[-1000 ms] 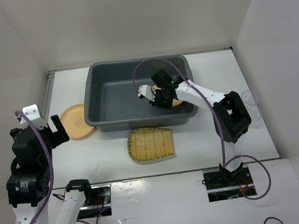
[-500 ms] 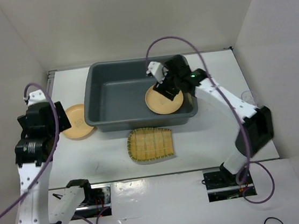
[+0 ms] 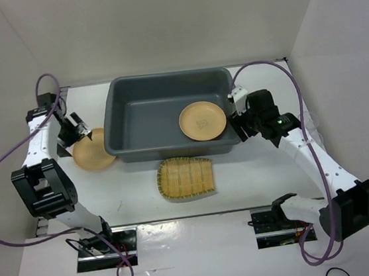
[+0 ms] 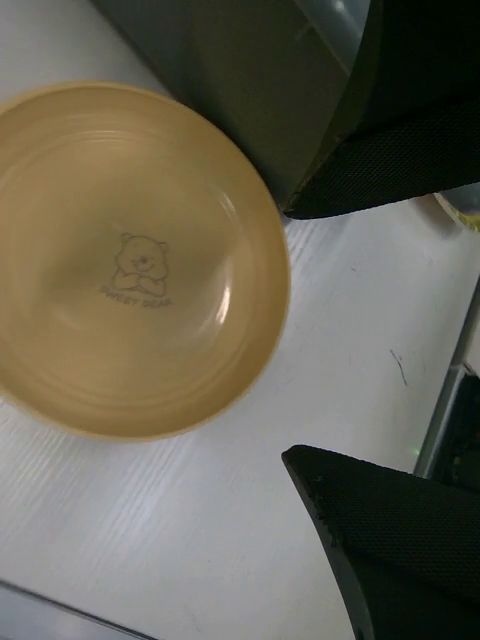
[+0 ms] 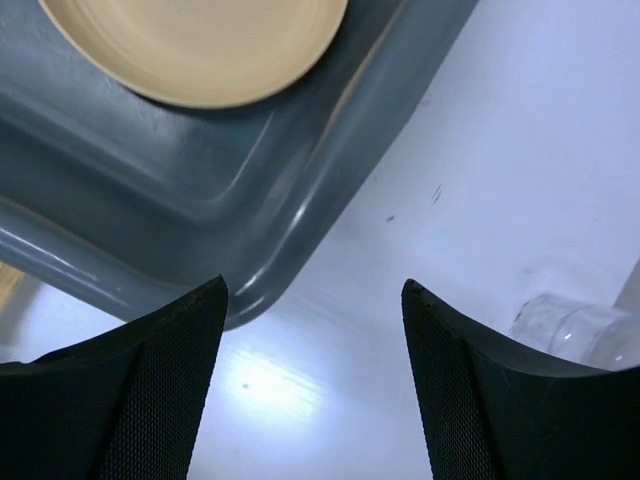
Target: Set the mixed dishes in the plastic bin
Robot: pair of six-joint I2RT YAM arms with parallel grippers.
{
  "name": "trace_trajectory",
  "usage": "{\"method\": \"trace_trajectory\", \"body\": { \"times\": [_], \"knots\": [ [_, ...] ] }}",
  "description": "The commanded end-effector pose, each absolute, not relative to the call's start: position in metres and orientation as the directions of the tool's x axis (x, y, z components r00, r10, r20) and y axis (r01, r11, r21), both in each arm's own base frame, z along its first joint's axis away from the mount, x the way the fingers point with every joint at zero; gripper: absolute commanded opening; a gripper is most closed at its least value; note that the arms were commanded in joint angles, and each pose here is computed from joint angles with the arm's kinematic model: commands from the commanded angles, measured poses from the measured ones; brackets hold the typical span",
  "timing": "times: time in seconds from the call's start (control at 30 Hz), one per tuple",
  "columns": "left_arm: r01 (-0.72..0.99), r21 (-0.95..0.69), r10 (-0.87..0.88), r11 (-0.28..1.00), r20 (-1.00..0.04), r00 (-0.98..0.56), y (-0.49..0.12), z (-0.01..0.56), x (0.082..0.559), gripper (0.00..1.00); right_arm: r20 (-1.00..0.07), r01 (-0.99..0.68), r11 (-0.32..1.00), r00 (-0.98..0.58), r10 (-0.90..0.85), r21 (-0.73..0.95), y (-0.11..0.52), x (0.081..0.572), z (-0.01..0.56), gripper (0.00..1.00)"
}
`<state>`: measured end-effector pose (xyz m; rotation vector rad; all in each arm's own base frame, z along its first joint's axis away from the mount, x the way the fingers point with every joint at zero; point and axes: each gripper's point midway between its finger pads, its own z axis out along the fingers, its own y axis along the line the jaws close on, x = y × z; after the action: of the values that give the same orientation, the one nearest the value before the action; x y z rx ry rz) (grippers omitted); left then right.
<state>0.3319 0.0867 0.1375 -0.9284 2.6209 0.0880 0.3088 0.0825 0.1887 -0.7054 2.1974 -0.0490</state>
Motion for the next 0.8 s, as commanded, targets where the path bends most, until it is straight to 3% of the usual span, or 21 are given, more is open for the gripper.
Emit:
{"method": "trace_trajectory", "body": {
  "times": [0.0,0.13,0.27,0.53,0.63,0.77],
  "knots": [
    [-0.638,-0.259,-0.687,0.725,-0.334,-0.645,0.087,0.150,0.350,1.00,-0.734,-0.415,0.890,-0.542,-0.409,-0.189,0.078,0.304,0.186,0.76],
    [-0.673,-0.261,-0.718,0.692,-0.348,-0.603,0.104,0.133,0.352,1.00,-0.756,-0.360,0.920,-0.556,-0.346,-0.156,0.063,0.309,0.187,0.77],
    [-0.716,-0.233,-0.752,0.658,-0.257,-0.607,0.109,0.090,0.344,1.00,-0.746,-0.338,0.926,-0.571,-0.343,-0.168,0.054,0.311,0.181,0.78],
    [-0.748,-0.178,-0.767,0.639,-0.218,-0.603,0.119,0.055,0.328,0.96,-0.737,-0.333,0.919,-0.564,-0.372,-0.208,0.042,0.302,0.191,0.78],
    [-0.754,-0.160,-0.770,0.637,-0.185,-0.611,0.121,0.040,0.323,0.86,-0.794,-0.370,0.888,-0.435,-0.425,-0.272,0.040,0.285,0.208,0.81],
    [-0.757,-0.154,-0.773,0.635,-0.151,-0.617,0.116,0.024,0.317,0.72,-0.893,-0.373,0.874,-0.199,-0.404,-0.312,0.052,0.256,0.237,0.92]
  ]
}}
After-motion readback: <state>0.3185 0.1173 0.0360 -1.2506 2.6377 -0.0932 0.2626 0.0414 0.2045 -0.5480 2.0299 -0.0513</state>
